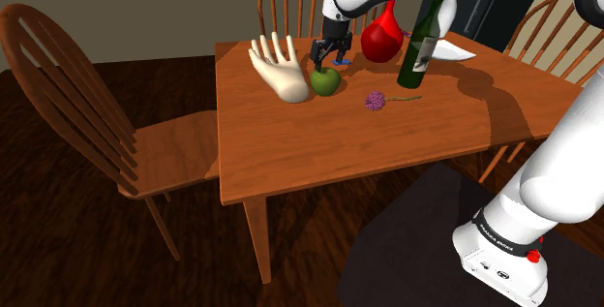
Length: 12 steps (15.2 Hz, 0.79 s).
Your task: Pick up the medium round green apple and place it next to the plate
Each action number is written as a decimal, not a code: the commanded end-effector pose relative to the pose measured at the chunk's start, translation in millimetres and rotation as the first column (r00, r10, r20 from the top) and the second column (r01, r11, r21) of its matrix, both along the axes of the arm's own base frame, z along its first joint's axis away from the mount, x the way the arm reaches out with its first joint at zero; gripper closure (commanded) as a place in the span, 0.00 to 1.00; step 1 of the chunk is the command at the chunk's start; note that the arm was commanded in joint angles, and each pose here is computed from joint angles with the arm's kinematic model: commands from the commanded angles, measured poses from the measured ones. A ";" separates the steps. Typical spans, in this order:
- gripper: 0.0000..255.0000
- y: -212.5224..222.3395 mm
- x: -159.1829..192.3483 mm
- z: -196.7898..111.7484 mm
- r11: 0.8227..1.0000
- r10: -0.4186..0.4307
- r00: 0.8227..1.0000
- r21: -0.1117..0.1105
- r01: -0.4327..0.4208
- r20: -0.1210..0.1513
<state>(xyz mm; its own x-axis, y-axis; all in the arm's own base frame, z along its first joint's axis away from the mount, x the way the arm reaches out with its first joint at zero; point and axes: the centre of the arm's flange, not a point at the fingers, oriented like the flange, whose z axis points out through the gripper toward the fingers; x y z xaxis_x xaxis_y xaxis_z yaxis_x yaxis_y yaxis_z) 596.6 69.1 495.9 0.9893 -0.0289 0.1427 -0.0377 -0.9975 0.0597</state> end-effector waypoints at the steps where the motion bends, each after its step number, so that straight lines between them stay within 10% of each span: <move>1: 0.00 -0.1 0.1 -0.5 1.000 0.000 1.000 0.000 0.000 0.000; 4: 0.00 -0.1 0.1 -0.4 1.000 0.000 1.000 0.000 0.000 0.000; 5: 1.00 -0.1 0.1 -0.4 1.000 0.000 1.000 0.000 0.000 0.000; 12: 1.00 -0.1 0.1 -0.4 1.000 0.000 1.000 0.000 0.000 0.000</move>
